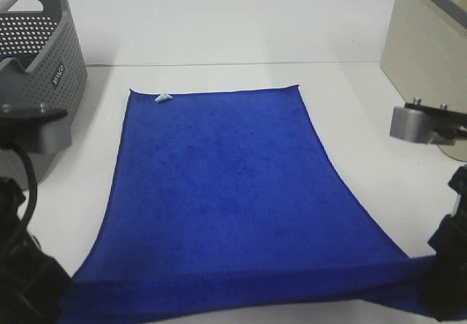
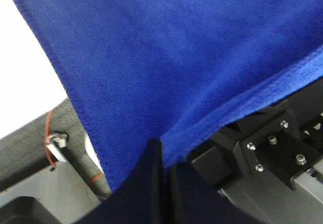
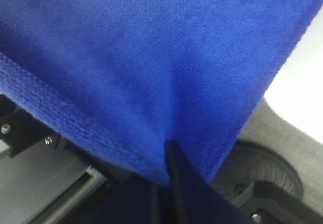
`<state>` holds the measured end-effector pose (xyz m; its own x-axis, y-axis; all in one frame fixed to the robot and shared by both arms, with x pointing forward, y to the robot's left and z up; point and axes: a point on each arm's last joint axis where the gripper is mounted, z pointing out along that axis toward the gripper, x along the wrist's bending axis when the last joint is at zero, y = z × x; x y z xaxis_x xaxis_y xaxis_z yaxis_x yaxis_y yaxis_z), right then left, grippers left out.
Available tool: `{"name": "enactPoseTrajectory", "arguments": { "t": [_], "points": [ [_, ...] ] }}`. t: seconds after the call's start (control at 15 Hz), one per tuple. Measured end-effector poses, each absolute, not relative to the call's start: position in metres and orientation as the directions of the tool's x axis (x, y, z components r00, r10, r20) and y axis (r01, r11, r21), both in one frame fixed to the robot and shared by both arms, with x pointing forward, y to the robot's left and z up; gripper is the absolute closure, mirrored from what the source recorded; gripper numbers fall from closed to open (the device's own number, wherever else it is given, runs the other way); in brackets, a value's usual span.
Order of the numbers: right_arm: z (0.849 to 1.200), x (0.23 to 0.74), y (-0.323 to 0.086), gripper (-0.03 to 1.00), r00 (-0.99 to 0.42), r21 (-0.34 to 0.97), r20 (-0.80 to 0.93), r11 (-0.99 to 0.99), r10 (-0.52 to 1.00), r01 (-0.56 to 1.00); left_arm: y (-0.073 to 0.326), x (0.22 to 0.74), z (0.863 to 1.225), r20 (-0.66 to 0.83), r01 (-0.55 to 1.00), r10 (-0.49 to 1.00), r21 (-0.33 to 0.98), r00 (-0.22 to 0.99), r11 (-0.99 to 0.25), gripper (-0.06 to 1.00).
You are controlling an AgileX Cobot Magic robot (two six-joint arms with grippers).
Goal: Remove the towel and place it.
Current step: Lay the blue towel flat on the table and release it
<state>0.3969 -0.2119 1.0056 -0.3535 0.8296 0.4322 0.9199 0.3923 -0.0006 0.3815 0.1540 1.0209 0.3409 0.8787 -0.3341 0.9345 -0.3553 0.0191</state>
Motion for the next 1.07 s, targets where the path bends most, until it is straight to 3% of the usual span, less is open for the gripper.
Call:
{"name": "enactPoseTrajectory", "arguments": {
  "t": [0.27, 0.6, 1.07],
  "points": [
    [0.975, 0.388, -0.212, 0.95, -0.269, -0.152, 0.470, 0.377, 0.841, 0.914, 0.153, 0.375, 0.983, -0.327, 0.939, 0.905, -0.116, 0.271, -0.323, 0.94],
    [0.933, 0.402, -0.209, 0.95, -0.231, -0.305, 0.472, 0.403, 0.851, 0.863, 0.141, 0.387, 0.938, -0.303, 0.889, 0.905, -0.254, 0.299, -0.380, 0.94],
    [0.884, 0.410, -0.209, 0.95, -0.187, -0.459, 0.441, 0.400, 0.878, 0.793, 0.133, 0.396, 0.908, -0.321, 0.864, 0.887, -0.275, 0.331, -0.422, 0.94]
  ]
}}
